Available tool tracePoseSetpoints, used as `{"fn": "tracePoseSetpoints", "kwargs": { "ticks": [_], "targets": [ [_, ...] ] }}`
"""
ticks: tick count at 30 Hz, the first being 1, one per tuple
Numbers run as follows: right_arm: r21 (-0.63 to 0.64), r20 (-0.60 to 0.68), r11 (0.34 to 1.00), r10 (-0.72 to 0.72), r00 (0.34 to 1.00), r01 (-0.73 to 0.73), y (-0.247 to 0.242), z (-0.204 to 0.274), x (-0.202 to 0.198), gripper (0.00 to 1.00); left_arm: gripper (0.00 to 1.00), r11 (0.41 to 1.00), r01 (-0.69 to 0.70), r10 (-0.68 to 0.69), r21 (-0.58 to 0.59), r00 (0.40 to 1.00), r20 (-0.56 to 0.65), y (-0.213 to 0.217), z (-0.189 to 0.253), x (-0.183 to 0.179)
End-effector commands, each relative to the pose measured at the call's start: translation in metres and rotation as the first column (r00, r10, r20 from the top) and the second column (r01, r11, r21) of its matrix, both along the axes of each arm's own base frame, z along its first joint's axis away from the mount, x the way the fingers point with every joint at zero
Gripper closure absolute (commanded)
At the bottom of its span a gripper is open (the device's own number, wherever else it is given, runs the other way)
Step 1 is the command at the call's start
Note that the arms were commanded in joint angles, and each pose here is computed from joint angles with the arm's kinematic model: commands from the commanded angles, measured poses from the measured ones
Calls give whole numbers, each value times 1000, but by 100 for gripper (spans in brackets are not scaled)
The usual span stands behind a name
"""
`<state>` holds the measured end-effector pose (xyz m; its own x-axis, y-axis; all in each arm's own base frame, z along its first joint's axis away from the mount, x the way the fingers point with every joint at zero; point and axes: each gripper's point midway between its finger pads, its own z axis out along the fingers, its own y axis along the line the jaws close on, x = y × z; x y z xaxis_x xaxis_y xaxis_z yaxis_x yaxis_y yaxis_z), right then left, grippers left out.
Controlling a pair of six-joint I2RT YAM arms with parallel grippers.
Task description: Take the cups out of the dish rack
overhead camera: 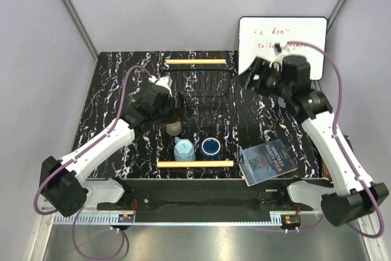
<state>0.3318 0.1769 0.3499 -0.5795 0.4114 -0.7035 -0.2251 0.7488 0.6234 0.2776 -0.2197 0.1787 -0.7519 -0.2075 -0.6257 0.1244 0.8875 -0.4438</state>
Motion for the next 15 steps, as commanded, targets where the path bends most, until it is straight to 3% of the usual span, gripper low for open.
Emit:
{"fn": "tracePoseSetpoints", "kwargs": {
  "ticks": [1,5,9,15],
  "targets": [
    [43,47,996,78,996,-80,13,-12,-36,20,1,992,8,-16,128,998,60,8,11,1],
    [60,28,992,109,994,-111,22,-37,-64,20,1,983,39,-49,179,997,56,3,11,-17],
    [57,-13,994,91,996,-90,18,-68,-77,20,1,976,138,-155,168,983,98,-35,27,-41],
    [63,18,997,50,999,-51,6,-67,-88,20,1,938,249,-272,242,960,66,-79,10,-66]
  ]
}}
